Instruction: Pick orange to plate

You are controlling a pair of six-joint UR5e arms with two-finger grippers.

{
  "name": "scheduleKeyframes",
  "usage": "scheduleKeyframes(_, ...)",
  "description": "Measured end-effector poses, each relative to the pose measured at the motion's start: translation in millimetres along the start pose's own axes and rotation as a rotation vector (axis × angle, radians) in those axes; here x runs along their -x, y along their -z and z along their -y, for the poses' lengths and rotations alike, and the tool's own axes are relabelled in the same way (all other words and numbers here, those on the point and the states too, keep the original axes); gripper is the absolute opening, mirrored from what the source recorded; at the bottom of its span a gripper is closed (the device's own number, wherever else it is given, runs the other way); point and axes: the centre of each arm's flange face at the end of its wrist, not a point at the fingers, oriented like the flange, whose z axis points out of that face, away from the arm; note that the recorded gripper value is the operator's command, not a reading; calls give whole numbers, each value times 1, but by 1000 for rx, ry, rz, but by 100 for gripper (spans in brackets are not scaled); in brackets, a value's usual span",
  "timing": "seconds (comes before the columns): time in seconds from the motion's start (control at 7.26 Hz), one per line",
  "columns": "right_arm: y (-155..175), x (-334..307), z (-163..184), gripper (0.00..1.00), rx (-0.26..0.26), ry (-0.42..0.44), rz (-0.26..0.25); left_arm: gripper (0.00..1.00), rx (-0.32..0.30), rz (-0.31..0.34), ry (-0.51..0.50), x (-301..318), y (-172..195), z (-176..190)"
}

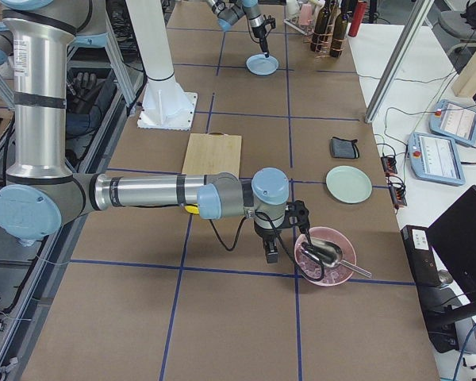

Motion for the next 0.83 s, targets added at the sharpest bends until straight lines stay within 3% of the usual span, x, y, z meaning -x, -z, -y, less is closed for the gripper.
scheduleKeyframes(0.55,-1,-1,0,100,2,-4,0,21,4,1,-4,-1,-1,-2)
scheduleKeyframes(0.69,-1,-1,-1,100,3,-5,0,0,4,0,-5,-2,-2,-3)
scheduleKeyframes(0.83,-2,-2,-1,100,4,-6,0,0,2,-5,-7,-4,0,-2)
